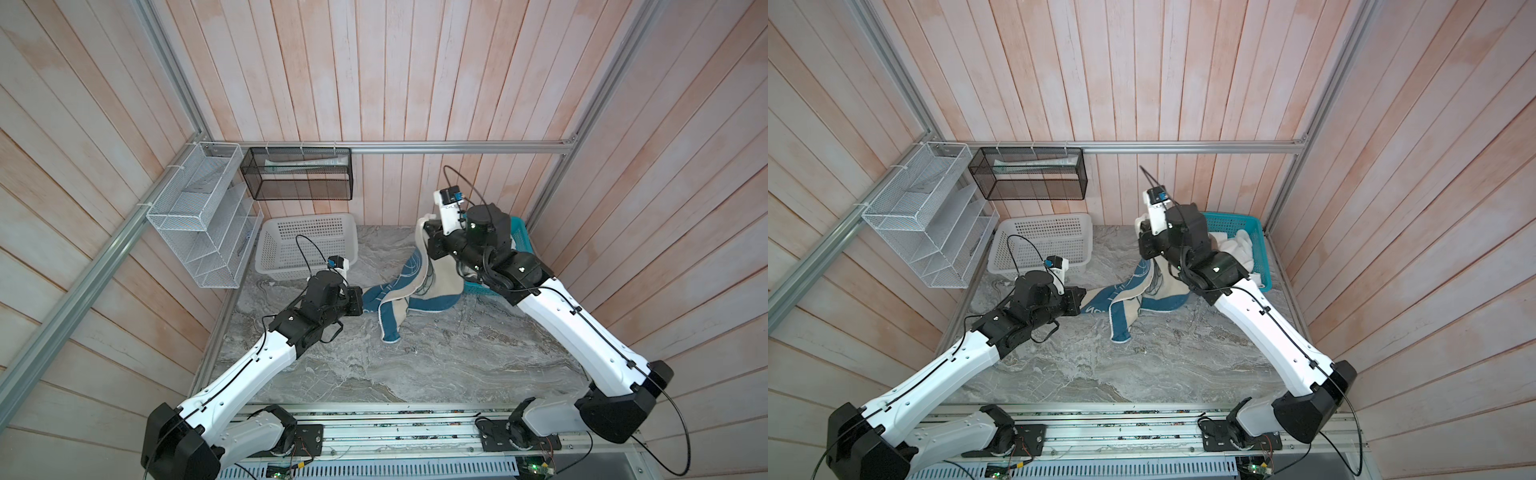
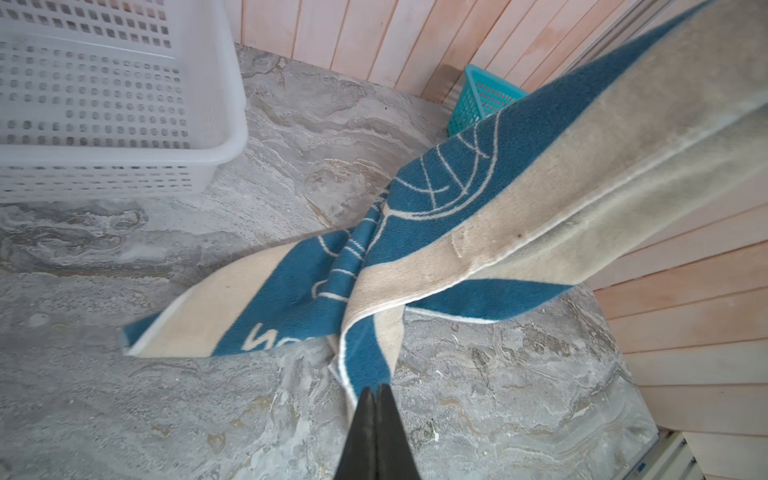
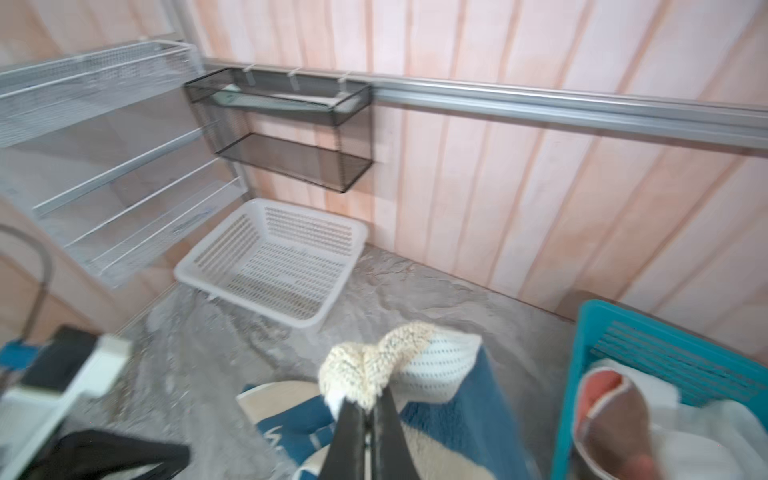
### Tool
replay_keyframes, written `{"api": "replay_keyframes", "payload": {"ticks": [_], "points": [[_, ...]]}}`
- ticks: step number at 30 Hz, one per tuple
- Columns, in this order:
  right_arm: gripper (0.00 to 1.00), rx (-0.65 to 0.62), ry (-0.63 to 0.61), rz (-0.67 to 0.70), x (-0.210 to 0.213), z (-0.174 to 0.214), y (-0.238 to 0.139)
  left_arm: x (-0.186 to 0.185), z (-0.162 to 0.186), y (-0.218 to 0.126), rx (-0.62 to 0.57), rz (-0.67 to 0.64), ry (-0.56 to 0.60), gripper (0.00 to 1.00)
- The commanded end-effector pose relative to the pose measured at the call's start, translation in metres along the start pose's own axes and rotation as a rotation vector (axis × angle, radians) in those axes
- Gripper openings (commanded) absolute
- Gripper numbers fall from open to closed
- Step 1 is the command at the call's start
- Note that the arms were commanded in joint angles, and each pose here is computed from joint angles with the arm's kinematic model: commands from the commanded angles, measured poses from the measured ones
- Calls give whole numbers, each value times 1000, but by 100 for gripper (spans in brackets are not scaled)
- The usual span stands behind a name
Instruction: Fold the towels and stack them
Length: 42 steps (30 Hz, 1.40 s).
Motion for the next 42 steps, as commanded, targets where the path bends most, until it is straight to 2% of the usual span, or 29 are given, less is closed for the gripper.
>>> {"api": "replay_keyframes", "payload": {"ticks": [1, 2, 3, 5, 6, 8, 10, 12, 15, 18, 22, 26, 28, 38, 42], "points": [[0, 271, 32, -247, 90, 79, 44, 18, 11, -1, 29, -10, -32, 6], [0, 278, 53, -348, 119, 86, 50, 22, 13, -2, 32, -6, -44, 8], [7, 298, 68, -447, 144, 95, 57, 27, 16, -2, 37, -8, -60, 9], [28, 335, 70, -560, 173, 104, 61, 39, 23, -1, 47, -21, -89, 16], [36, 353, 72, -585, 178, 107, 62, 46, 27, -1, 54, -32, -107, 23], [44, 361, 57, -560, 171, 108, 62, 61, 36, -1, 75, -64, -151, 34], [47, 361, 51, -469, 144, 112, 62, 74, 44, 0, 91, -82, -190, 43], [50, 361, 68, -385, 110, 119, 63, 85, 51, 0, 102, -100, -225, 48], [51, 397, 219, -267, 45, 152, 70, 111, 59, 3, 112, -162, -312, 54], [52, 436, 344, -250, 13, 191, 73, 139, 63, 4, 101, -210, -413, 59], [54, 504, 385, -233, 6, 245, 75, 167, 58, 7, 71, -199, -526, 62], [56, 539, 487, -250, -3, 287, 81, 187, 49, 14, 51, -171, -560, 63], [56, 558, 540, -231, -10, 305, 85, 191, 44, 22, 66, -113, -572, 64], [56, 573, 600, -251, -5, 338, 104, 213, 41, 59, 122, -79, -566, 63], [56, 574, 619, -290, 2, 344, 109, 218, 43, 69, 126, -76, -590, 54]]}}
Point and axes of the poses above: each gripper's point midway between its finger pads, its own y axis out along the fingers, its own x axis along the line the jaws close on, z = x × y, the point moved 1 cm from there along -y, back along the fingers, and after that the axes turned 13 degrees about -y, right-handed, at the moved point
